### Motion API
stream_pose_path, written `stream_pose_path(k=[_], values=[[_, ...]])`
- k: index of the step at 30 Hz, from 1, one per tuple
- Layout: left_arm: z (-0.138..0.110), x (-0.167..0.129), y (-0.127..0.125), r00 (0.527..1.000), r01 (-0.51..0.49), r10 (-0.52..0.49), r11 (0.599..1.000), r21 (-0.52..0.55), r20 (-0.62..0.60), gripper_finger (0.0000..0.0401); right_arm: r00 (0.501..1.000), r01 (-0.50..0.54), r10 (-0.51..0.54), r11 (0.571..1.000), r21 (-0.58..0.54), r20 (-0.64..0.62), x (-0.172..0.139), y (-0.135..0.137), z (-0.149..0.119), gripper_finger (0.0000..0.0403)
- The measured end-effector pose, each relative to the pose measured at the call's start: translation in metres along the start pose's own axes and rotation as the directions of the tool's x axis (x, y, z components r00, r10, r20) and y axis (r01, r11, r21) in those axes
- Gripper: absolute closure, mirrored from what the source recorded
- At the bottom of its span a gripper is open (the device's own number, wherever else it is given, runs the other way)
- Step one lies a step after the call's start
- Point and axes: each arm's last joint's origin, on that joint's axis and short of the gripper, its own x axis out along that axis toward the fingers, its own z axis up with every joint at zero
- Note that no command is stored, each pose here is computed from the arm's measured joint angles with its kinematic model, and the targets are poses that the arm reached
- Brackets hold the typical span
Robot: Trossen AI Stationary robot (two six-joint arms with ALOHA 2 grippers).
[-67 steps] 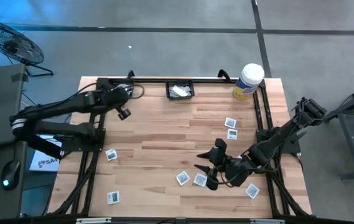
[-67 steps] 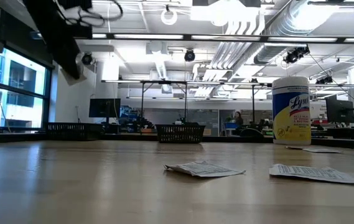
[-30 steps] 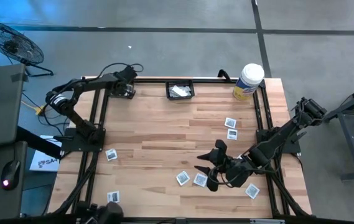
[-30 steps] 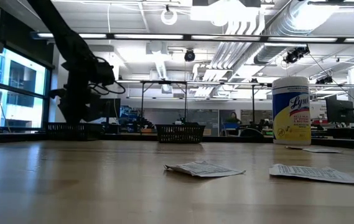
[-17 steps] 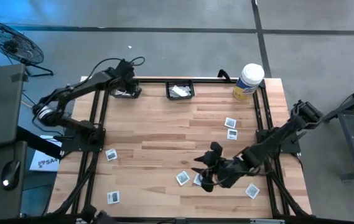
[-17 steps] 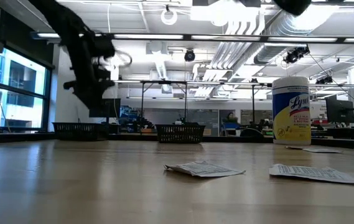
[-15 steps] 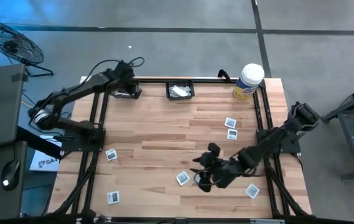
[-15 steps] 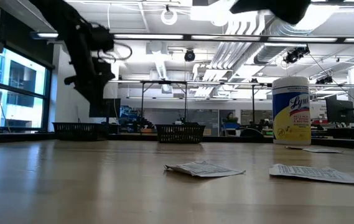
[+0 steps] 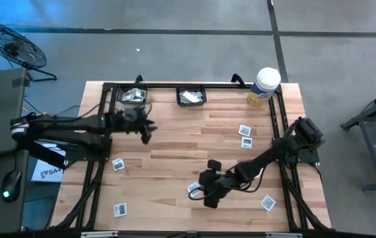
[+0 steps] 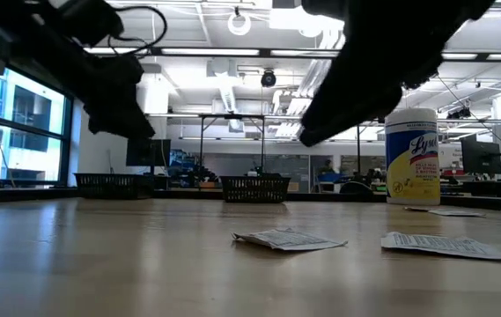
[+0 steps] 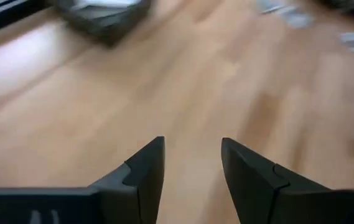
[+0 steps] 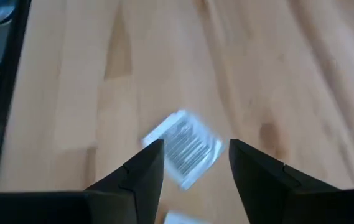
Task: Pick & Place First Aid Supplies
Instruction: Put the gray towelette pack into the left black bin
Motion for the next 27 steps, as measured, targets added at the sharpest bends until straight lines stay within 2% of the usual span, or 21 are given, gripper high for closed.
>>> stream_pose_path(k=[3, 6, 14, 21, 27], values=[[-0.014, 0.003, -0.014, 0.993, 0.106, -0.107, 0.994, 0.037, 0.051, 0.0245, 0.996, 0.006, -0.007, 1.0, -0.01, -0.09, -0.004, -0.001, -0.008, 0.0236], [-0.022, 0.004, -0.025, 0.984, 0.155, -0.16, 0.985, 0.07, 0.08, 0.0245, 0.983, 0.044, -0.042, 0.999, 0.008, -0.18, -0.006, -0.006, -0.016, 0.0247], [-0.03, 0.003, -0.036, 0.987, 0.095, -0.107, 0.989, 0.11, 0.116, 0.0245, 0.968, 0.059, -0.071, 0.997, -0.057, -0.239, -0.001, -0.011, -0.022, 0.0267], [-0.03, 0.004, -0.035, 0.988, 0.088, -0.101, 0.99, 0.108, 0.118, 0.0245, 0.952, 0.058, -0.083, 0.994, -0.093, -0.294, 0.013, -0.017, -0.029, 0.0268], [-0.03, 0.004, -0.035, 0.988, 0.088, -0.101, 0.99, 0.108, 0.118, 0.0245, 0.936, 0.022, -0.054, 0.995, -0.094, -0.349, 0.022, -0.018, -0.034, 0.0268]])
